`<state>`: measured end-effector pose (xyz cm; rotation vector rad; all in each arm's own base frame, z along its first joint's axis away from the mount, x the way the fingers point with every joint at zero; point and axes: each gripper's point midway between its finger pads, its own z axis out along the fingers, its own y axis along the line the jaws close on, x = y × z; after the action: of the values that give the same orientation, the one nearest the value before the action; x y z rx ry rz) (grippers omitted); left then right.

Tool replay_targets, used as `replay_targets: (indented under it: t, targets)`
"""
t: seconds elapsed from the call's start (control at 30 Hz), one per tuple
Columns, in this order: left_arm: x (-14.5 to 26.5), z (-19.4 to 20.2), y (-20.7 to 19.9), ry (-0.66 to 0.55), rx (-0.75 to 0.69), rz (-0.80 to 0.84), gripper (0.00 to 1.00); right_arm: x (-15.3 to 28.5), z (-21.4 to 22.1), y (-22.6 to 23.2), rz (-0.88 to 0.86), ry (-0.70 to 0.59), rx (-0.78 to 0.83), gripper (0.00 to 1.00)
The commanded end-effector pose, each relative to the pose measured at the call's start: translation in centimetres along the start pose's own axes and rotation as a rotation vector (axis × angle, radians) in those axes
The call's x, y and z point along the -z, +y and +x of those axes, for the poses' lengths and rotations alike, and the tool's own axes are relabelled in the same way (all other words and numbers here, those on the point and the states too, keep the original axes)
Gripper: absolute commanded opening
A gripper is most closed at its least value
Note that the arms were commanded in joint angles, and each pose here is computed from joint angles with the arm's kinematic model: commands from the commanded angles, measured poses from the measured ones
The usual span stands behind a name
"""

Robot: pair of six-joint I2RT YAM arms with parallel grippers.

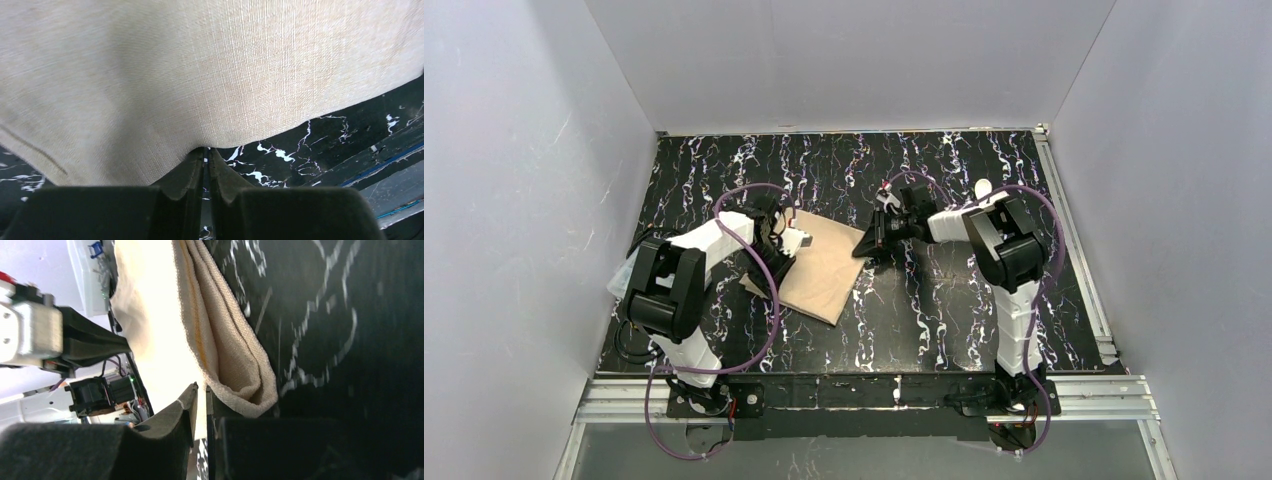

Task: Fold the napkin into a case and place the utensils inside
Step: Smooth out the square-folded napkin at the center of the board.

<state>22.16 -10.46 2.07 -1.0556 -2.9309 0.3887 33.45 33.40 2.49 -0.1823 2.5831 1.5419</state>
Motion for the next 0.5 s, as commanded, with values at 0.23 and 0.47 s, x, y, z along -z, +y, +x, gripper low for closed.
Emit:
replay_targets:
  t: [0.23,0.47]
  targets:
    - [10.9,-5.9,-2.1,-0.231,-0.001,0.105,0.44,2.3,2.4,-2.0,0.132,-0.065,-0.016,0.31]
    - [10.5,-11.2,4.2,-0.289,0.165,0.028,0.43,3.0,-0.1,1.6,0.084,-0.123,0.040,0.38]
